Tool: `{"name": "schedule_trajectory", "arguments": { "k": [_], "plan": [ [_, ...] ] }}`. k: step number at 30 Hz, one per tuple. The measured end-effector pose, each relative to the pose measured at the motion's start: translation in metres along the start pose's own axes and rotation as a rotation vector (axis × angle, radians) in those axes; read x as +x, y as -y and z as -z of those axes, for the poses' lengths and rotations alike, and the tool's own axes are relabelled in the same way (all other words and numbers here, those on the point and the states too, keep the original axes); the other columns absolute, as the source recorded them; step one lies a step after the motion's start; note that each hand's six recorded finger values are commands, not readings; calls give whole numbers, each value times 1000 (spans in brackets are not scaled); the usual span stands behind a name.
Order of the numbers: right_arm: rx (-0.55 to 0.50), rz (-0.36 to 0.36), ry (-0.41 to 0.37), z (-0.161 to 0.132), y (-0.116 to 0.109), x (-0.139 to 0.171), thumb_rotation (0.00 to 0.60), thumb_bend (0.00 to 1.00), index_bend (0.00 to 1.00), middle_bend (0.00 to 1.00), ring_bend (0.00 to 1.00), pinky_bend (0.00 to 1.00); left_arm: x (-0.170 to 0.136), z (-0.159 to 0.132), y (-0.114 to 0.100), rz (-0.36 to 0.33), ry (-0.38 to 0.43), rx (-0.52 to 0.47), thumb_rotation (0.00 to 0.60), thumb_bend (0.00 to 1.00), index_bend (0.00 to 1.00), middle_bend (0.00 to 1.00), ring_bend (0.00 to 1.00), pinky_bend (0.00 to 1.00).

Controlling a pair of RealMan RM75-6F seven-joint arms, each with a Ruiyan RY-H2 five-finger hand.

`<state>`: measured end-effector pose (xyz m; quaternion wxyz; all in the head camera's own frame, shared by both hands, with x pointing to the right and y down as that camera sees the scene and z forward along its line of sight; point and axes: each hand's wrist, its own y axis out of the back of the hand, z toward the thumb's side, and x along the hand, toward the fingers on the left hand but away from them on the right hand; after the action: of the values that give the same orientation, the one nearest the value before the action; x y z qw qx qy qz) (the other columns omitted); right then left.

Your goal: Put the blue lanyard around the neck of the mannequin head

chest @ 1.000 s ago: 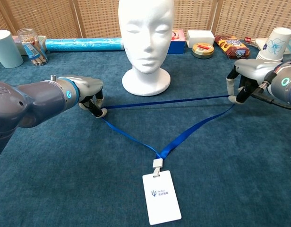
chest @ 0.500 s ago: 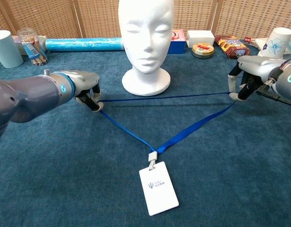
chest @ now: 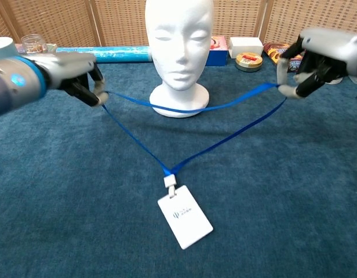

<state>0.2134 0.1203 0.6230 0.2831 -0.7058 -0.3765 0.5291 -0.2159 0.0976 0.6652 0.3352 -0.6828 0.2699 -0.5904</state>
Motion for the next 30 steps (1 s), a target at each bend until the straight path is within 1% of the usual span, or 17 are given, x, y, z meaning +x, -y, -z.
{"name": "schedule_trajectory", "arguments": {
  "k": [6,12,14,18,23,25,30],
  "plan": [
    [-51,53,-106,-22,-33,27,600,508,644,1000,1000,1000,-30,16,-34,-104,64,-36,428,508,694,1000,1000,1000],
    [-94,95,-190,-41,-61,45,600,511,654,1000,1000,1000,-51,28,-69,-186,89,-80,433,508,695,1000,1000,1000],
    [-111,103,-203,-44,-68,46,600,513,658,1000,1000,1000,-55,32,-78,-204,91,-90,431,508,695,1000,1000,1000],
    [-189,107,-227,-49,-78,47,600,518,663,1000,1000,1000,-60,39,-99,-243,88,-120,431,508,695,1000,1000,1000],
    [-279,111,-247,-50,-91,46,600,521,664,1000,1000,1000,-64,41,-114,-259,95,-157,435,509,695,1000,1000,1000],
    [-289,108,-252,-50,-96,44,600,522,664,1000,1000,1000,-64,41,-117,-264,98,-158,432,508,695,1000,1000,1000],
    [-300,126,-262,-54,-113,38,600,521,664,1000,1000,1000,-61,40,-125,-273,94,-167,432,508,695,1000,1000,1000]
  ]
}}
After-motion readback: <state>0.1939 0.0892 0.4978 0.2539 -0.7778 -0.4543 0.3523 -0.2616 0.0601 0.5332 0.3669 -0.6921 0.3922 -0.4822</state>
